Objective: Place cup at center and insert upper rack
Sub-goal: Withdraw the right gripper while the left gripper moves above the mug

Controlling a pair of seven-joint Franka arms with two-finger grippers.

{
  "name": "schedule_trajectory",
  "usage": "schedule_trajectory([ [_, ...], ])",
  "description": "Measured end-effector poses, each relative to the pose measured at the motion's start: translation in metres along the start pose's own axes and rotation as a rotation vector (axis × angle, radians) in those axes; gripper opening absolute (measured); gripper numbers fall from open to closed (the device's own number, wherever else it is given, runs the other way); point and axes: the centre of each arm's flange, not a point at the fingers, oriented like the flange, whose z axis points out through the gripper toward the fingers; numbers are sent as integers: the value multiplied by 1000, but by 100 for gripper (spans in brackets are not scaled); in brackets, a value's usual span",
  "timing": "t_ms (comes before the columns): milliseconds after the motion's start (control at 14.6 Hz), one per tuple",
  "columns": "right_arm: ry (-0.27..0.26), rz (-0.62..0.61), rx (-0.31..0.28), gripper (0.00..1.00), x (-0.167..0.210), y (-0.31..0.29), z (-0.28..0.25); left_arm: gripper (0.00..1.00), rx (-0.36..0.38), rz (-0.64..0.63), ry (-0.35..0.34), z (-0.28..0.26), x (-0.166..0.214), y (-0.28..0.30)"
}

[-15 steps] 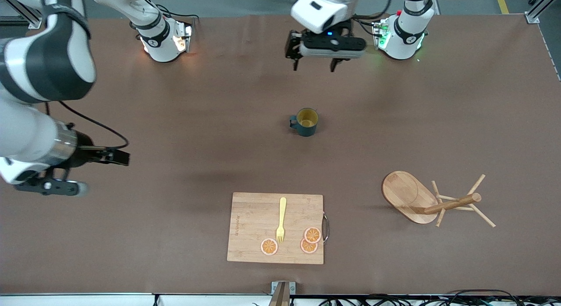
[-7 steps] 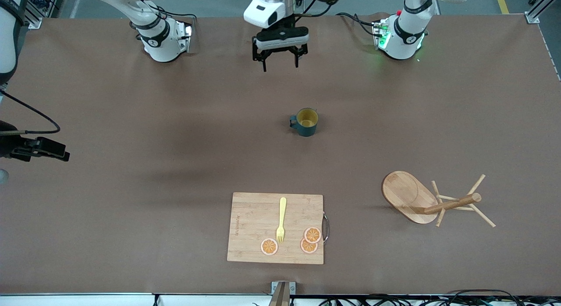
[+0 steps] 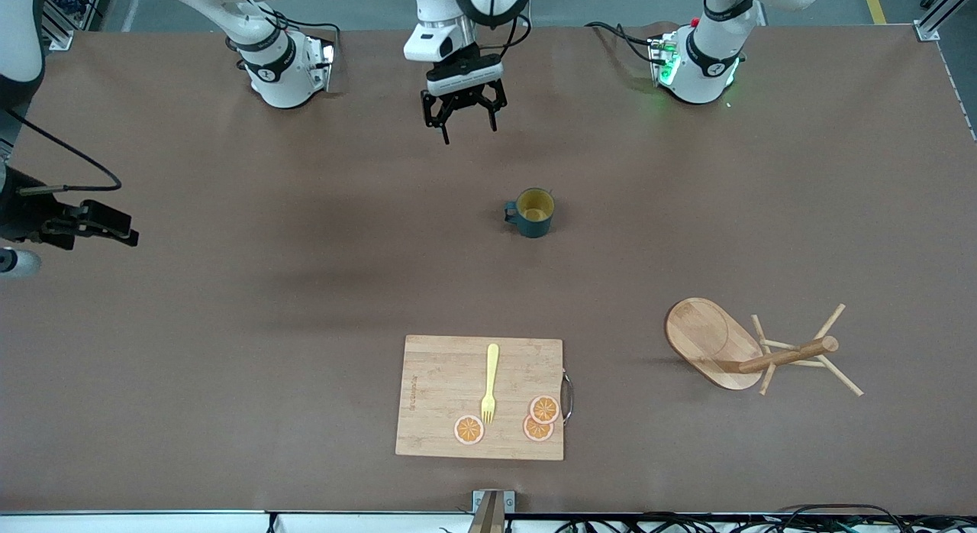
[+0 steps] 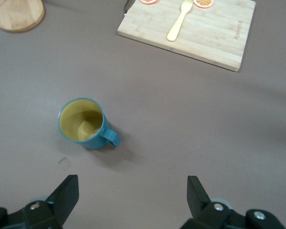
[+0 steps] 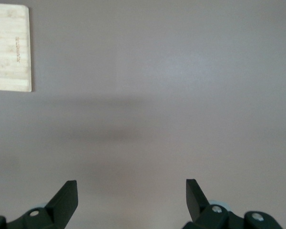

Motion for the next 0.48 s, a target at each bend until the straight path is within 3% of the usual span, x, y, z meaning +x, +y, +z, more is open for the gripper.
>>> schedule_trajectory([
  [205, -2, 2, 1, 100, -17, 0, 2, 100, -5, -32, 79, 32, -37, -6],
  [479, 11, 2, 0, 100, -29, -1, -4, 100, -33, 30, 205, 76, -84, -28],
])
